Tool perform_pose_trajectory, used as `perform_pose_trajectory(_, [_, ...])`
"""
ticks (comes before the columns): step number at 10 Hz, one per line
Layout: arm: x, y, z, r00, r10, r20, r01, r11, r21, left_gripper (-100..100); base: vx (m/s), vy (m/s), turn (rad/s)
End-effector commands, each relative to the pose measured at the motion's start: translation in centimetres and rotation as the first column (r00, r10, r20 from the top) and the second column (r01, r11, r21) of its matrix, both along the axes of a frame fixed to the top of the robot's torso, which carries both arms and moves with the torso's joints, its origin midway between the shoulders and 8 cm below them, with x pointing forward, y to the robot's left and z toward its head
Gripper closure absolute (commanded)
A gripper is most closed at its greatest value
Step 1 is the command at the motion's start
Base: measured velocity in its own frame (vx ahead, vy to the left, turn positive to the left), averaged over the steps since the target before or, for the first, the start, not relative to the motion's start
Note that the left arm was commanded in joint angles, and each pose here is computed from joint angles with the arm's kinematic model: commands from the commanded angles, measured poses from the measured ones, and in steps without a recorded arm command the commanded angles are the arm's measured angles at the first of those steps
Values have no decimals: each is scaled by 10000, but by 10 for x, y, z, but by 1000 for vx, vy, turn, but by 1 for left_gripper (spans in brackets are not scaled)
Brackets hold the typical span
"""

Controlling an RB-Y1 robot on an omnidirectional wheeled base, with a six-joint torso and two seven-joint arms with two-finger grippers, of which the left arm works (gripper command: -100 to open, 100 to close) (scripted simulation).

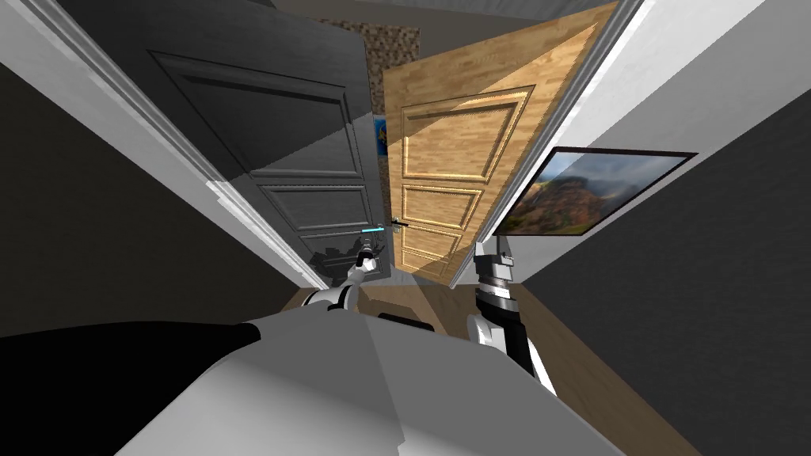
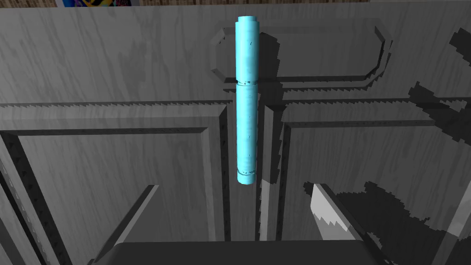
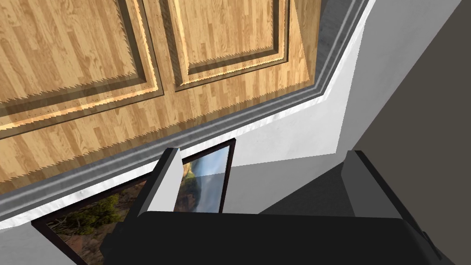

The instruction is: Push the door open

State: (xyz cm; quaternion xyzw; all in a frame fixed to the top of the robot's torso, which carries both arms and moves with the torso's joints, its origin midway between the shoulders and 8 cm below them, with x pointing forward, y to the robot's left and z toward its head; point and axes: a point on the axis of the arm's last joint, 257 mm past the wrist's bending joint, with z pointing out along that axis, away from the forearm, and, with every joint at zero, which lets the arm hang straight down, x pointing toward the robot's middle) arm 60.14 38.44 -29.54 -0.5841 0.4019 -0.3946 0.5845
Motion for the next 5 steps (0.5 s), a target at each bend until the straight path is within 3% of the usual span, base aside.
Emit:
perform_pose_trajectory(1, [0, 0, 0, 10000, 0, 0, 0, 10000, 0, -100, -36, -31, -4])
perform_pose_trajectory(3, [-1, 3, 1, 10000, 59, 48, -59, 10000, 42, -100, 130, 25, -26])
perform_pose_trajectory(5, [-3, 7, 2, 9999, 132, 96, -133, 9999, 83, -100, 208, 86, -37])
